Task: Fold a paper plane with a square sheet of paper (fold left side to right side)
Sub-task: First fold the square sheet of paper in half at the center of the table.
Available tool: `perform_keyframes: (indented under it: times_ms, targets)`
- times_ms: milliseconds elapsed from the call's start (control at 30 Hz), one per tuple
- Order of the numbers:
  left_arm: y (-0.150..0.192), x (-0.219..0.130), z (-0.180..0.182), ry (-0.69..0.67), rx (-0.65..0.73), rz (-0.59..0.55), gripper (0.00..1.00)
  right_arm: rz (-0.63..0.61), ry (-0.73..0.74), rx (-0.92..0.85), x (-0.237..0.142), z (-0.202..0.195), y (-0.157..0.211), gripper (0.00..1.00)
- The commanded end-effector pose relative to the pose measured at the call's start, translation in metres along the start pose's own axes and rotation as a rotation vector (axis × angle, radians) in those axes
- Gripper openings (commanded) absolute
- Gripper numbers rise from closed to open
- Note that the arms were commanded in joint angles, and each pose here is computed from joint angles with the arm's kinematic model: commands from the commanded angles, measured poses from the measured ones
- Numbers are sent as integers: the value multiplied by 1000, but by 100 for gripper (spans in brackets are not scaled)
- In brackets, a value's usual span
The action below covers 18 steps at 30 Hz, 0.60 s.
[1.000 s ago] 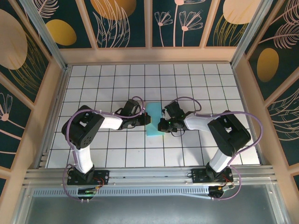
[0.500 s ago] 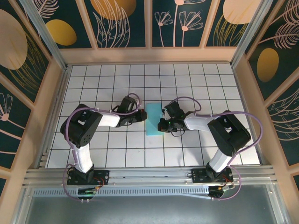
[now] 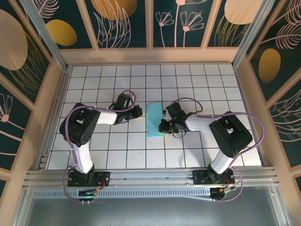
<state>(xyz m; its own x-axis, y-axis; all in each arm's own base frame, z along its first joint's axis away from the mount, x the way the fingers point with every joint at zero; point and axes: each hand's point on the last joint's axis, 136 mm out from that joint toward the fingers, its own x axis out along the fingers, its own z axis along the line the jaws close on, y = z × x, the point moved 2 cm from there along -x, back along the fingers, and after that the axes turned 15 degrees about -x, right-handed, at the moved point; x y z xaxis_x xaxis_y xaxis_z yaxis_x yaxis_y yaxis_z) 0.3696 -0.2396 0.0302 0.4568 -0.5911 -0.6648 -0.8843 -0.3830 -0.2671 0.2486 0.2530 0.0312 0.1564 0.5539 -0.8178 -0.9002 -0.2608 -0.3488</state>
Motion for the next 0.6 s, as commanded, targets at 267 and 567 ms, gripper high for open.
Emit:
perform_keyframes:
  times_ms: [267, 567]
  targets:
    - [-12, -20, -13, 25, 53, -41, 0, 116, 149, 48, 6, -36, 35, 0]
    - [21, -39, -41, 224, 46, 37, 0, 114, 152, 54, 6, -37, 37, 0]
